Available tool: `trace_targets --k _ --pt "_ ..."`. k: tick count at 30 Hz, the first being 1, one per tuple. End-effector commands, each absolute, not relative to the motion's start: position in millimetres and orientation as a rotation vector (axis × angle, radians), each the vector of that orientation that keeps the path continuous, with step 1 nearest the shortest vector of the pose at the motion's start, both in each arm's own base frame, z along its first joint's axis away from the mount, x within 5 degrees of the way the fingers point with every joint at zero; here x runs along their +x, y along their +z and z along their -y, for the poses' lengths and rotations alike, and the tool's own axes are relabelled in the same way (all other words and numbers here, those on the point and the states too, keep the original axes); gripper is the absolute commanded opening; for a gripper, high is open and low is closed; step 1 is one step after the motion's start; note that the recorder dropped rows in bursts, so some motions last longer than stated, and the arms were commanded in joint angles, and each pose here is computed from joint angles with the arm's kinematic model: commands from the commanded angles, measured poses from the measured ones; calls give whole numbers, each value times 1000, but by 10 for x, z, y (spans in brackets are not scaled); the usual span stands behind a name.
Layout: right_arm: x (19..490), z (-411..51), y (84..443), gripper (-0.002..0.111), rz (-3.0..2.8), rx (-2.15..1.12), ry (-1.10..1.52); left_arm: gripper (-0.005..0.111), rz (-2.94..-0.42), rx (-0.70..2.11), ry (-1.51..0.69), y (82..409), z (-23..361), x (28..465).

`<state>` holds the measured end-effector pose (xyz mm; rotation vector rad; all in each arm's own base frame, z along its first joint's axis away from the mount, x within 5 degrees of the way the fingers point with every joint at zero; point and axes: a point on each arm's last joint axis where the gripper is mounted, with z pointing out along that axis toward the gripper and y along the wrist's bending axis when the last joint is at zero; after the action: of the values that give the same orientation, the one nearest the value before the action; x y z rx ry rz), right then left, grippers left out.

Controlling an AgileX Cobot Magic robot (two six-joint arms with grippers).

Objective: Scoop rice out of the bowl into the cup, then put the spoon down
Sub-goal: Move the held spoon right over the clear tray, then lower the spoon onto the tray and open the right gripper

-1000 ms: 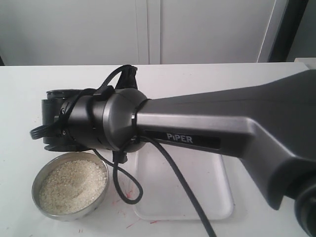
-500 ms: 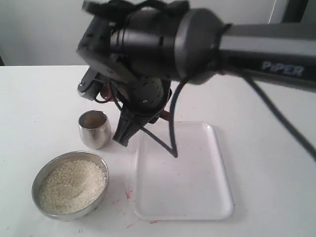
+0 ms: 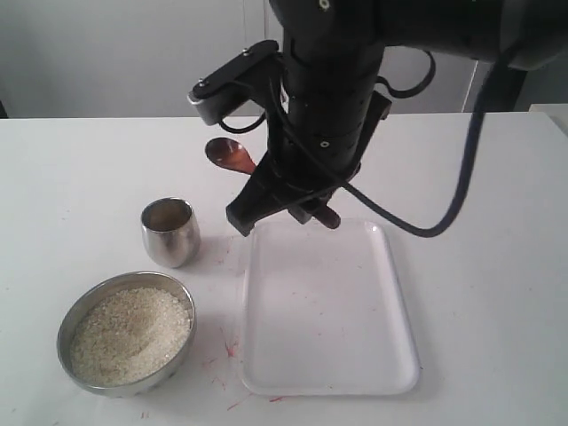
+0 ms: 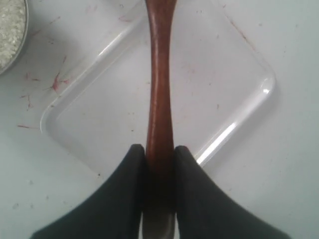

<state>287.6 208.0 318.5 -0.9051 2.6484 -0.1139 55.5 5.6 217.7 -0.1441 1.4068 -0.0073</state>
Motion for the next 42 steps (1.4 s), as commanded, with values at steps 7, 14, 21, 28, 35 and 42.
trace_targets --k 7,14,21,28,35,42 --pt "2661 -1601 3152 0 -2738 -804 -108 14 -1395 -145 -21 2205 -52 550" --pt "2459 -1312 3095 0 -2763 -565 -17 14 -1395 -145 -21 2205 -52 550" --pt "2303 -1323 2779 0 -2758 -337 224 14 -1395 -145 -21 2205 -52 550" --pt "2372 -1369 2407 0 -2698 -90 333 14 -1395 -145 -21 2205 -52 550" --pt "2545 -1465 2123 0 -2706 27 356 14 -1395 -145 -21 2205 -52 550" --pt "2652 -1524 1824 0 -2758 71 328 14 -1395 -145 -21 2205 -52 550"
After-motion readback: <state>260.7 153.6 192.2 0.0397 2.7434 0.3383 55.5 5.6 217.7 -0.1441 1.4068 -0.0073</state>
